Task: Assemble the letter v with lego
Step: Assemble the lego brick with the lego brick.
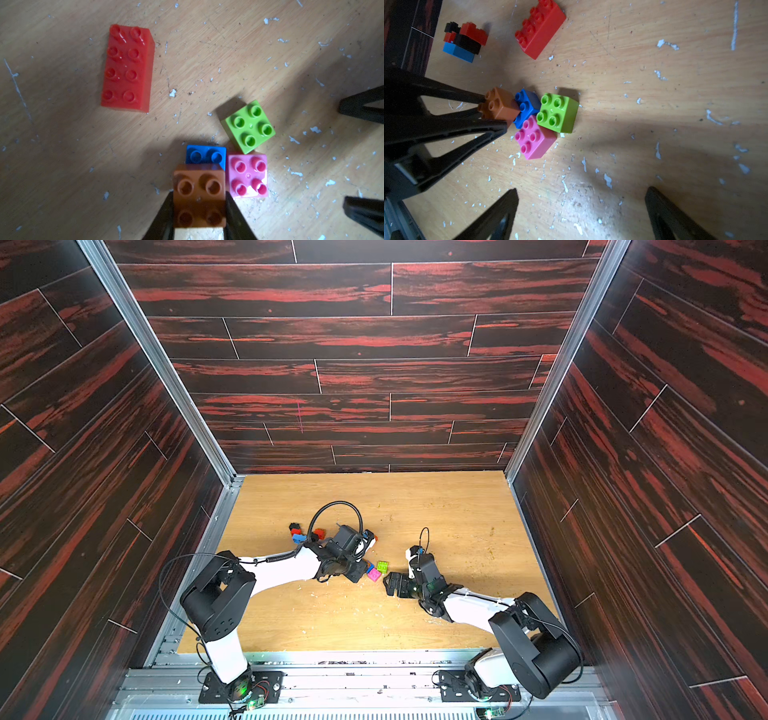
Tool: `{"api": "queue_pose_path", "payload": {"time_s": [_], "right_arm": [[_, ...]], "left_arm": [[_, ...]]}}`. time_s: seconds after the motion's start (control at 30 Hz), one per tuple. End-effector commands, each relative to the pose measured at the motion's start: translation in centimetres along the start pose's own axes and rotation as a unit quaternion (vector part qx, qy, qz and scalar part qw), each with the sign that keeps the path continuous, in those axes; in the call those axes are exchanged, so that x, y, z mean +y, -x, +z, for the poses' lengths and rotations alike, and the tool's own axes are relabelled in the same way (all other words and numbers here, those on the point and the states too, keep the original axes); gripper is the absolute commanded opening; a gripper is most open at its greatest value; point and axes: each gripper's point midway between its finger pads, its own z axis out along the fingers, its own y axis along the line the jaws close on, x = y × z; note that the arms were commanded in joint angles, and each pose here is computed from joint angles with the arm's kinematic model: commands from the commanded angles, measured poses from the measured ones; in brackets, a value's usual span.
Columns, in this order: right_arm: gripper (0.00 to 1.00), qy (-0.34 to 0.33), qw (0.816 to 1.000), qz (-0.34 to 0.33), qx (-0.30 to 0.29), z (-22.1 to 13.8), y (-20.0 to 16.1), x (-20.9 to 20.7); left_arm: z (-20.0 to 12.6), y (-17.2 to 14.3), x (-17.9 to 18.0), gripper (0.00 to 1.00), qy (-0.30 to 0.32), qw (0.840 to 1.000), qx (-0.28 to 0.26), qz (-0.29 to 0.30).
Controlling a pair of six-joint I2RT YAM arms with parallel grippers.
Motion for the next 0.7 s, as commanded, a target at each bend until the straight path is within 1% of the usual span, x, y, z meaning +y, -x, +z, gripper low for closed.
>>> {"api": "queue_pose_path", "payload": {"time_s": [0.0, 0.23, 0.47, 0.67], "right_arm": [[0.98, -0.016, 0.999, 0.015, 0.039, 0.4, -2.2, -1.3], [0.98, -0.011, 0.999, 0.015, 0.040, 0.4, -2.1, -1.0], [0.98, -0.010, 0.999, 0.015, 0.039, 0.4, -2.1, -1.0], [0.98, -0.007, 0.999, 0.015, 0.040, 0.4, -2.1, -0.9]], "left_arm": [[0.3, -2.1, 0.3, 0.09, 0.002, 1.000, 0.030, -0.009], [0.6, -3.5, 0.3, 0.08, 0.004, 0.999, 0.039, -0.021], [0.1, -4.8, 0.3, 0.08, 0.007, 0.998, 0.053, -0.015], [-0.2, -5.1, 0.5, 0.08, 0.016, 0.997, 0.070, -0.010]]}}
